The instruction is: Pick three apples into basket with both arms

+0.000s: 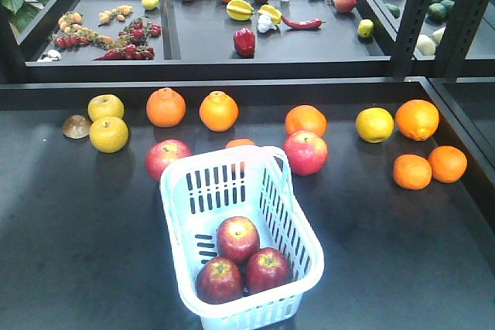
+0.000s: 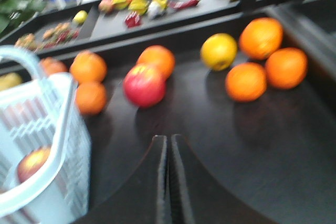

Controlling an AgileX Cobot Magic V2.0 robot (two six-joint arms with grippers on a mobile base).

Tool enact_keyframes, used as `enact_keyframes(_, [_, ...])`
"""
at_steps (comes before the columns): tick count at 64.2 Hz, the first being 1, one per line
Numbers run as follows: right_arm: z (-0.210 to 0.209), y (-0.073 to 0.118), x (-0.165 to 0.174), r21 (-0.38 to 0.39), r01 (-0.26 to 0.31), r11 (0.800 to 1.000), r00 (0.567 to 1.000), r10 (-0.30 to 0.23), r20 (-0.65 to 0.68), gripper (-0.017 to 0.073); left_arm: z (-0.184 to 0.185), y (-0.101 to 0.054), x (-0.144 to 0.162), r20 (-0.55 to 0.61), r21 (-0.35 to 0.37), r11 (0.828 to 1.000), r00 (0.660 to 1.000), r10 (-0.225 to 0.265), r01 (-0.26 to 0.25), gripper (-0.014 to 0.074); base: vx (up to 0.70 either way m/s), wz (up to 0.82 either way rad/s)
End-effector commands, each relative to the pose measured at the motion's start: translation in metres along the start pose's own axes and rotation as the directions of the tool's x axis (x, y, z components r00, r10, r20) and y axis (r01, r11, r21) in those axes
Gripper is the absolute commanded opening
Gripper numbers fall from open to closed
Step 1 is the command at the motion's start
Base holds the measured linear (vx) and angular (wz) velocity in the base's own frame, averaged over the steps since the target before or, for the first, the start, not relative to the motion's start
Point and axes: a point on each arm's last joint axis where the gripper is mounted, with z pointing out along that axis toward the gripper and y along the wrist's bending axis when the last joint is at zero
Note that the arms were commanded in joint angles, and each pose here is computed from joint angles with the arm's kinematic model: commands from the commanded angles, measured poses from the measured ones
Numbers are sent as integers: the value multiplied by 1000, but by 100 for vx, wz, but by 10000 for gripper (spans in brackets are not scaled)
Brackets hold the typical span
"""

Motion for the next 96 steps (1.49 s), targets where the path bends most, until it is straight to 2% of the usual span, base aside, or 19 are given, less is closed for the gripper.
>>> enact_keyframes(1, [0, -2, -8, 35, 18, 999, 992, -23, 126, -5, -3, -1, -16, 118, 3, 1000, 993, -4, 4, -6, 0, 0])
enact_keyframes(8, [-1, -2, -12, 50, 38, 998, 984, -46, 172, -5, -3, -1, -16, 118, 3, 1000, 993, -4, 4, -6, 0, 0])
enact_keyframes(18, [-3, 0, -21, 53, 126, 991, 954, -135, 269, -5, -3, -1, -16, 118, 3, 1000, 993, -4, 4, -6, 0, 0])
enact_keyframes(23, [-3, 1, -22, 54, 144, 988, 946, -153, 287, -5, -3, -1, -16, 118, 3, 1000, 993, -4, 4, -6, 0, 0])
enact_keyframes(42, [-3, 1, -22, 46, 117, 992, 949, -126, 288, -5, -3, -1, -16, 118, 3, 1000, 993, -4, 4, -6, 0, 0])
enact_keyframes(96, [-3, 1, -22, 47, 117, 992, 950, -126, 287, -5, -3, -1, -16, 118, 3, 1000, 993, -4, 4, -6, 0, 0])
